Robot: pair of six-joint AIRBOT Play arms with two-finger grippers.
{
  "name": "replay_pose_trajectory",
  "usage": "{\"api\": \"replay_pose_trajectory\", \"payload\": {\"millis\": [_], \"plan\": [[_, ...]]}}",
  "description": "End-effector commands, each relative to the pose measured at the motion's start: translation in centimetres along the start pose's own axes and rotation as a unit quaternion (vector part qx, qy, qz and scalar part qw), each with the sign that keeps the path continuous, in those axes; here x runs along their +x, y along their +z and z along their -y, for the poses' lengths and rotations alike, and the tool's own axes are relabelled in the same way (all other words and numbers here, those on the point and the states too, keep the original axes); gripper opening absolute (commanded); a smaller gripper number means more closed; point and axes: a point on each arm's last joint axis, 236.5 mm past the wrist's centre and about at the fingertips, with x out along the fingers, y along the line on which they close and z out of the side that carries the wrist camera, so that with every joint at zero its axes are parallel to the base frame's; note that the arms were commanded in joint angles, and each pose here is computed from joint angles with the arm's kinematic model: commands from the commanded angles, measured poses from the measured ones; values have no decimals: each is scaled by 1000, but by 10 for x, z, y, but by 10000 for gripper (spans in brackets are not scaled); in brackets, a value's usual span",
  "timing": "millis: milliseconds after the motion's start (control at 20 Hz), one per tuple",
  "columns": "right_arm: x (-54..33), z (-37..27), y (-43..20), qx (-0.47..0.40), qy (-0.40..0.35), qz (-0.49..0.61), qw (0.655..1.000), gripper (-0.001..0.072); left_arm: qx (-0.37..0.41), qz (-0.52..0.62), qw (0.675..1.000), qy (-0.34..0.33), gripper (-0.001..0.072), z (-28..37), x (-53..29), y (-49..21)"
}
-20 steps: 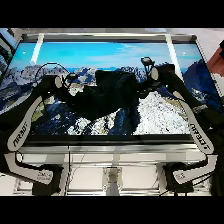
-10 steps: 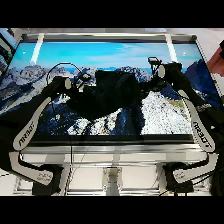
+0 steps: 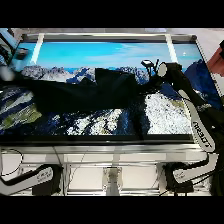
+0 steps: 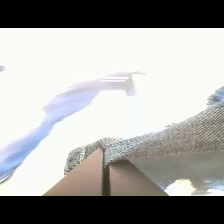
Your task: Fold the clothes and pants, and hang the long-sleeved shirts on hangers.
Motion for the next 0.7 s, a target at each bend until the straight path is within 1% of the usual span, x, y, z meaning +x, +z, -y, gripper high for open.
{"api": "replay_pose_trajectory", "payload": {"millis": [0, 100, 200, 350, 500, 650], "plan": [[-1, -20, 2, -20, 42, 4, 999, 442, -143, 47, 983, 106, 24, -111, -69, -31], [-2, -29, 1, -20, 61, 3, 998, 452, -206, 49, 969, 128, 24, -139, -81, -52], [-3, -37, -3, -21, 80, -5, 997, 451, -234, 41, 962, 137, 24, -150, -82, -65], [-6, -55, -2, -35, 118, 1, 992, 451, -234, 39, 962, 137, 24, -151, -80, -66], [2, -50, -9, -47, 110, -7, 993, 447, -230, 33, 962, 142, 24, -153, -80, -69], [26, -40, -40, -57, 97, -50, 992, 440, -230, 22, 964, 135, 24, -151, -69, -73]]}}
